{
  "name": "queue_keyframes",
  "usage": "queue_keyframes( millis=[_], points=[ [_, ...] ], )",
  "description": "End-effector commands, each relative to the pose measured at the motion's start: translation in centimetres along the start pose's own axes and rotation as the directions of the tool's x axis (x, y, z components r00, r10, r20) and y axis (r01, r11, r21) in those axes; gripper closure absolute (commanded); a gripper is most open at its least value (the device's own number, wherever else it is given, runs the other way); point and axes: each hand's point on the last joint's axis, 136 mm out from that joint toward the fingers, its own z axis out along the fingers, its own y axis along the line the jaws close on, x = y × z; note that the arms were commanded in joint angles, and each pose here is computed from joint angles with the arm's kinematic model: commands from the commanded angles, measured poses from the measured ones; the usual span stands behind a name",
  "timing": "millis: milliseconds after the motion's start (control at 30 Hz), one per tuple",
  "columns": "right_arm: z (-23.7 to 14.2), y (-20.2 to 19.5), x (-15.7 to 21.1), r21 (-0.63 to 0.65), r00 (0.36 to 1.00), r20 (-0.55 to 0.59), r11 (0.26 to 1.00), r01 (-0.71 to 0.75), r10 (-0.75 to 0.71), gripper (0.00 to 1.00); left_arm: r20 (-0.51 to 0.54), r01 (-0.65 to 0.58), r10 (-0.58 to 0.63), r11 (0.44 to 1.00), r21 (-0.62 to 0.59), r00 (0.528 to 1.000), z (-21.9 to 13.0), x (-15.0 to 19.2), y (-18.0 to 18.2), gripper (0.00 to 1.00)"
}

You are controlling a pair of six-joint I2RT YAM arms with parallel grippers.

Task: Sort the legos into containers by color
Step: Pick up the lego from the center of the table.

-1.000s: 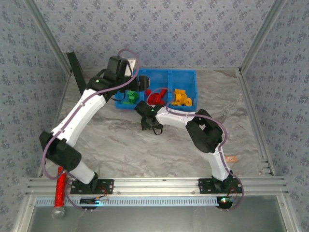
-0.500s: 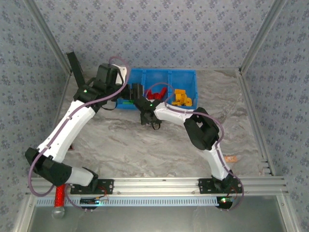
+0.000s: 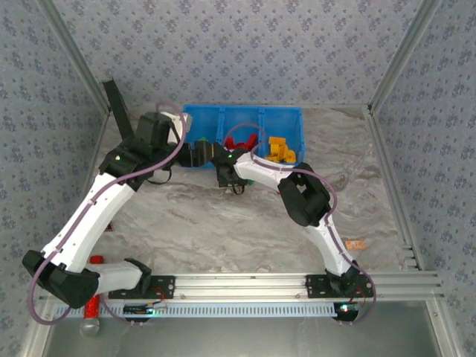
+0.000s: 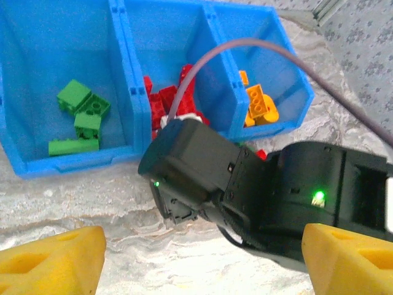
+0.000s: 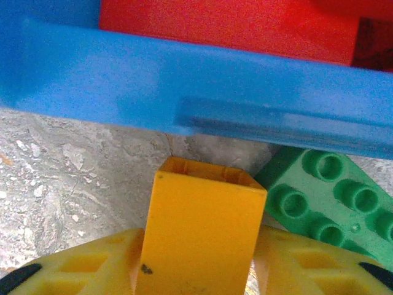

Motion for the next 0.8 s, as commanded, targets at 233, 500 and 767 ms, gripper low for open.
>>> queue_keyframes(
  millis=[233,500,767],
  points=[
    [0.4,-0.6,0.2,0.045,0.999,-0.021,0.998,0.033,-0.033,0.76,0.001,0.023,-0.023,1.0,-0.003,1.0,-0.3,0.6,0.9,0.16],
    [-4.9,-0.7,0.7,-0.037,0.997,0.0,0.996,0.079,-0.079,0.82,-0.071,0.023,-0.027,0.998,-0.055,0.997,0.6,2.6,2.7,0.16],
    [-13.9,-6.4,0.0,-0.074,0.991,0.096,0.993,0.096,-0.089,0.82,-0.159,0.077,-0.106,0.98,-0.182,0.982,1.7,6.0,5.6,0.14]
  ],
)
